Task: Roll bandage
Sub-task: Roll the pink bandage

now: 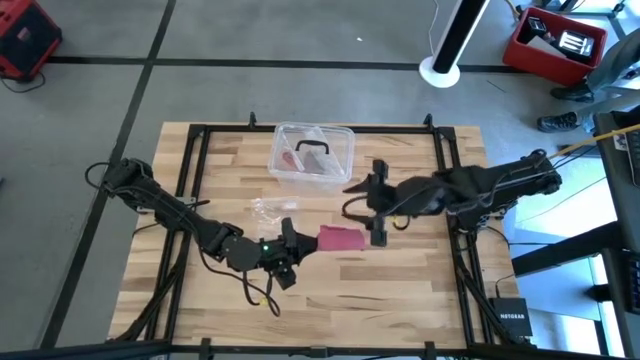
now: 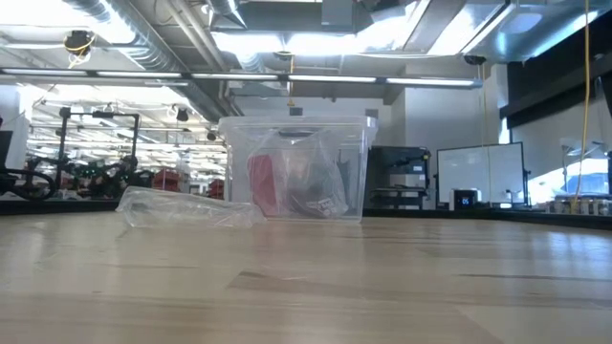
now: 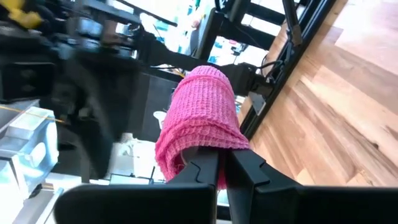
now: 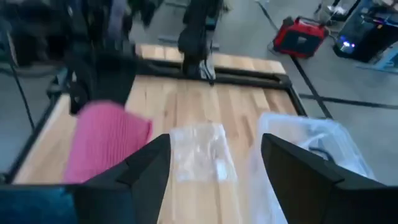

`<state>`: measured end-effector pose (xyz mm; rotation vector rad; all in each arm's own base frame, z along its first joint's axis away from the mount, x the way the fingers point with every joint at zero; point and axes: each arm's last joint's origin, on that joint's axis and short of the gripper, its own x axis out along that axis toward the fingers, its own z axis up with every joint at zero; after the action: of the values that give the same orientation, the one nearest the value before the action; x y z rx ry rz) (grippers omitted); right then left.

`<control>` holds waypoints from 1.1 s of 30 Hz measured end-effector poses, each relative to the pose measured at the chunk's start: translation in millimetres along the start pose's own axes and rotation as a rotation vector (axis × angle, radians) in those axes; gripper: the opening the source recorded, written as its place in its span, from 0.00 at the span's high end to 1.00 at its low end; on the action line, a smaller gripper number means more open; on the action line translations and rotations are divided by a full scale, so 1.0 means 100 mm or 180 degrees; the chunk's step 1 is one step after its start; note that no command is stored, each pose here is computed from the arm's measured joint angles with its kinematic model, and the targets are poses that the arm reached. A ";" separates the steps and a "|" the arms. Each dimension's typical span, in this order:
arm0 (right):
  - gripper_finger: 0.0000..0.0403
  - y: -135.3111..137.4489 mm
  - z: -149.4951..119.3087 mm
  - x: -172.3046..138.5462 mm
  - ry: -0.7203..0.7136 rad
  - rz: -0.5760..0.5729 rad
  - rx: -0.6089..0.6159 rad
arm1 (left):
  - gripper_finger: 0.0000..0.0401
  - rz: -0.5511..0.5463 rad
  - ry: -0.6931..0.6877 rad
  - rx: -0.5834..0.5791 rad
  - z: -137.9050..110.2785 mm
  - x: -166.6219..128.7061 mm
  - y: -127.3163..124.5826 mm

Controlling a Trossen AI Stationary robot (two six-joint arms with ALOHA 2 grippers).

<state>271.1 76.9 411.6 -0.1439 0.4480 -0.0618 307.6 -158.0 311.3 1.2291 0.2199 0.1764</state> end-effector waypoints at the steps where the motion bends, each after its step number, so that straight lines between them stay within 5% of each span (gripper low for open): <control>1: 0.37 0.00 0.04 -0.03 -0.0021 0.0083 0.0024 | 0.99 -0.0002 0.0005 -0.0004 0.00 0.00 0.00; 7: 0.37 0.09 0.07 -0.04 0.0058 0.1073 0.0371 | 0.99 -0.0001 0.0021 -0.0007 -0.02 0.01 0.00; 21: 0.24 0.38 -0.21 0.63 0.0708 0.1038 0.0263 | 0.99 0.0001 0.0036 -0.0031 -0.03 0.02 0.01; 26: 0.36 0.40 -0.20 0.65 0.0628 0.1054 0.0141 | 0.99 -0.0012 0.0053 -0.0023 -0.05 0.03 0.01; 33: 0.66 0.39 -0.20 0.65 0.0633 0.1026 0.0120 | 0.99 -0.0033 0.0066 -0.0001 -0.05 0.04 0.00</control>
<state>321.7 107.1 360.0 -0.0269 0.6630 0.2335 309.7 -152.5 309.8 1.2261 0.2443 0.1803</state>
